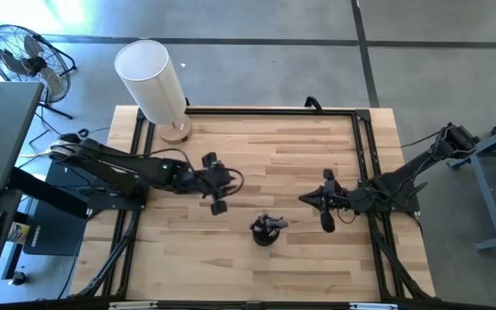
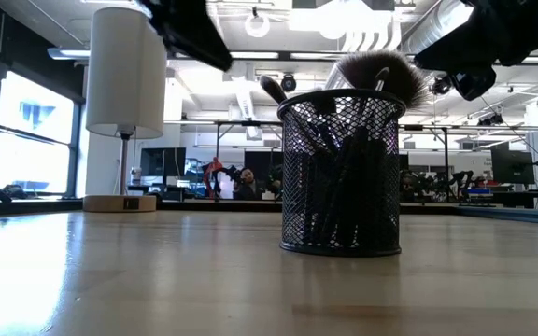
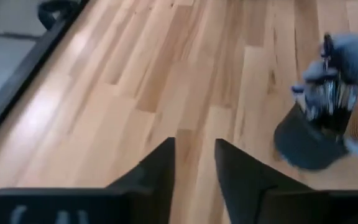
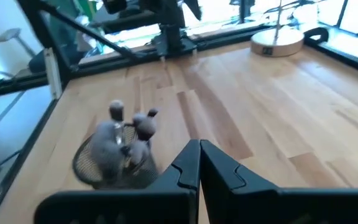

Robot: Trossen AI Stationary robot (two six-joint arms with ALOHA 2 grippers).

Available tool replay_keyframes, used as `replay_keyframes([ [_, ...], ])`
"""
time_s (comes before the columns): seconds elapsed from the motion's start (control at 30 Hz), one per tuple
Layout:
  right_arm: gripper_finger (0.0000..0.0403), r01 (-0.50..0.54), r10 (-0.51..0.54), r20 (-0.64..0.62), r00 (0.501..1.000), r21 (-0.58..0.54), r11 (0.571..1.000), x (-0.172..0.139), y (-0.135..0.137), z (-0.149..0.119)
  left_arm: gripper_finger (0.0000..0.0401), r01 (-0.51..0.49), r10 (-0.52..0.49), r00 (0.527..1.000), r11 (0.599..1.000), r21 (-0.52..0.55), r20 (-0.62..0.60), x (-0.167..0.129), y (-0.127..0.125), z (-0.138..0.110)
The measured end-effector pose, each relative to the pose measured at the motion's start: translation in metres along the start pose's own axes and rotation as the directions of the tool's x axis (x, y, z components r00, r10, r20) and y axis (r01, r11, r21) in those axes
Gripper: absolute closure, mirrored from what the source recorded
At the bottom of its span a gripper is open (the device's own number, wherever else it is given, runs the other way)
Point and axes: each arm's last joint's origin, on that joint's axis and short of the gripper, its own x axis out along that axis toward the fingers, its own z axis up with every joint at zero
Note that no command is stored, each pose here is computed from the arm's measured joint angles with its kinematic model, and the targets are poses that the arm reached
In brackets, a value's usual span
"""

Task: Pick & Place Makeup Supplies
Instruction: Return to Home Position

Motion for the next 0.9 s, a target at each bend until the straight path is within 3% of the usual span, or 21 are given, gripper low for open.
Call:
replay_keyframes([
  [0.17, 0.04, 0.064, -0.064, 0.039, 0.997, 0.011, 0.998, 0.0, -0.001, 0.002, 0.0343, 0.023, -0.026, 0.999, 0.997, 0.073, 0.041, -0.023, 0.013, -0.012],
  [0.37, 0.0399, 0.147, -0.151, 0.105, 0.983, 0.044, 0.988, 0.0, -0.003, 0.006, 0.0381, 0.046, -0.051, 0.987, 0.998, 0.041, 0.149, -0.049, 0.035, -0.053],
  [0.63, 0.0401, 0.203, -0.223, 0.137, 0.965, 0.149, 0.968, 0.005, -0.014, 0.013, 0.0389, 0.161, -0.154, 0.918, 0.987, 0.011, 0.365, -0.061, 0.054, -0.11],
  [0.9, 0.0402, 0.233, -0.267, 0.157, 0.951, 0.207, 0.95, 0.009, -0.022, 0.017, 0.0389, 0.284, -0.266, 0.897, 0.959, -0.001, 0.354, -0.043, 0.081, -0.135],
])
